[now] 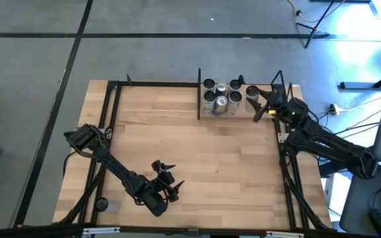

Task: Place canned beverage on shelf
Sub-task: Put the top black soda can on the shelf

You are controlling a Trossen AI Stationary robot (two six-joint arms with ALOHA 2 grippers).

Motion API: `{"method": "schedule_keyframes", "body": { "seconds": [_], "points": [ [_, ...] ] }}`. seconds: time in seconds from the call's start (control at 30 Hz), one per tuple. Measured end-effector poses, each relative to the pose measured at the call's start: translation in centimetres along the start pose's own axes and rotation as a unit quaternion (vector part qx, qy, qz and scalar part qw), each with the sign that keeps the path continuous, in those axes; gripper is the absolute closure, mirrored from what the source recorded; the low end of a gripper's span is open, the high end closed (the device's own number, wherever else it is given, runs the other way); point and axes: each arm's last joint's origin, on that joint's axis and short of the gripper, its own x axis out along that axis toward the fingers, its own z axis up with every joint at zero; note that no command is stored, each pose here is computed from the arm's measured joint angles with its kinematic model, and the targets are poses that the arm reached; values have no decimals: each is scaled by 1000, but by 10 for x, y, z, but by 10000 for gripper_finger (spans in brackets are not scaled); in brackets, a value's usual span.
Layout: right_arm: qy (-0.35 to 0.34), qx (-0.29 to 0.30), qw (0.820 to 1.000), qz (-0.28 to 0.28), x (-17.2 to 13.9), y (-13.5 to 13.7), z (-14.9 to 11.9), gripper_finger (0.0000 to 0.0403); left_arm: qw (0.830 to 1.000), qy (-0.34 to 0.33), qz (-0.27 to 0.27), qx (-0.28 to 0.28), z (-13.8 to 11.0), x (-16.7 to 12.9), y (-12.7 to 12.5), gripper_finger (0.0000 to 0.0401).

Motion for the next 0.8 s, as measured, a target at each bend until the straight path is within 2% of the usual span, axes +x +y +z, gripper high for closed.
{"method": "schedule_keyframes", "body": {
  "seconds": [0.2,0.53,0.8],
  "points": [
    [-19,25,999,-5,2,-15,-1,200,1000,0,0,1,0,0,0,51],
    [-68,68,995,-32,2,-25,-37,200,1000,-6,7,2,0,0,1,51],
    [-40,79,996,-26,13,-25,-50,200,1000,-13,14,14,1,1,1,51]
  ]
}}
